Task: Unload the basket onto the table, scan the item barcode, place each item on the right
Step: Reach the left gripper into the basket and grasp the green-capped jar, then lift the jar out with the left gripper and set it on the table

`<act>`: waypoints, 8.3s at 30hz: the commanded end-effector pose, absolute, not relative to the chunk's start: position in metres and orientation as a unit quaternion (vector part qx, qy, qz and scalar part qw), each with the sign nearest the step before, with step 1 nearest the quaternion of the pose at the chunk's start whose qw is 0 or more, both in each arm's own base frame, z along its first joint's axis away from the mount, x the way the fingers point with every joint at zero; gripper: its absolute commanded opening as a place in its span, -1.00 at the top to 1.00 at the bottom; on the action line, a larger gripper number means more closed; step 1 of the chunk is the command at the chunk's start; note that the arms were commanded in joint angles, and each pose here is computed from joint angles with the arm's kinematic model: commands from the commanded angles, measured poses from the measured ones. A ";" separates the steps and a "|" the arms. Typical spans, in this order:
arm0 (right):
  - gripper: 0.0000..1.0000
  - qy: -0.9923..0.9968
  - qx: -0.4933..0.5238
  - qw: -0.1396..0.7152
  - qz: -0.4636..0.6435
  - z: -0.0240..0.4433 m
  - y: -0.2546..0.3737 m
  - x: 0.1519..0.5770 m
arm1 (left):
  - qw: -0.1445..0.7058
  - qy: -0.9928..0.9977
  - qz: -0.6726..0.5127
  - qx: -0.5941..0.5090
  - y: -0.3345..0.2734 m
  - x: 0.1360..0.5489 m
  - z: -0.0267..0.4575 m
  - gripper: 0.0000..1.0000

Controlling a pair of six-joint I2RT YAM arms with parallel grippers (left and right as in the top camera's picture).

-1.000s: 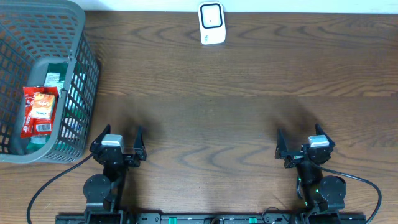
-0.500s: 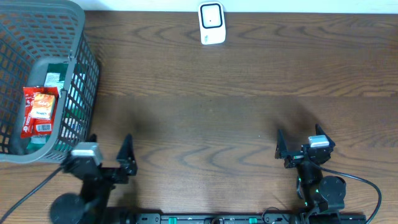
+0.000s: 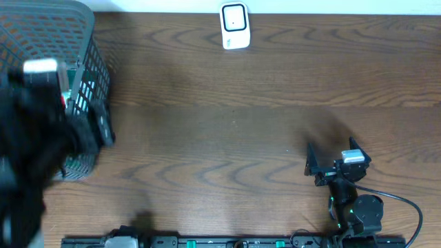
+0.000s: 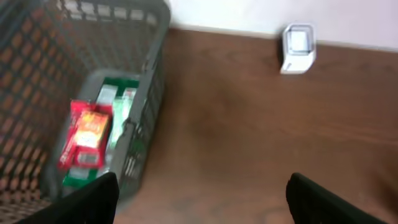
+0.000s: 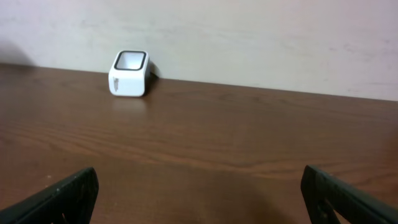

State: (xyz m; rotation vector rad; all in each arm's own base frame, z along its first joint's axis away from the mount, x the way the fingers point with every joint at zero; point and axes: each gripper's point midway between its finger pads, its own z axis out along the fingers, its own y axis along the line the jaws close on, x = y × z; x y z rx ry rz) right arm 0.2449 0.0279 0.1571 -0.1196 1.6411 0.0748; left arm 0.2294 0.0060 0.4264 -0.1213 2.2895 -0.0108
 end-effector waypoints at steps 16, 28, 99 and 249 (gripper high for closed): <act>-0.98 0.731 -0.052 0.679 0.041 0.157 0.030 0.244 | 0.238 0.906 0.042 -0.348 0.162 0.235 0.350 -0.94; -0.99 0.731 -0.052 0.679 0.041 0.157 0.030 0.244 | 0.182 0.913 0.028 -0.363 0.188 0.264 0.252 -0.94; -0.98 0.731 -0.052 0.679 0.041 0.157 0.030 0.244 | 0.077 0.961 -0.077 -0.255 0.156 0.300 0.079 -0.51; -0.98 0.731 -0.052 0.679 0.041 0.157 0.030 0.244 | 0.348 0.890 0.166 -0.243 0.154 0.310 0.332 -0.96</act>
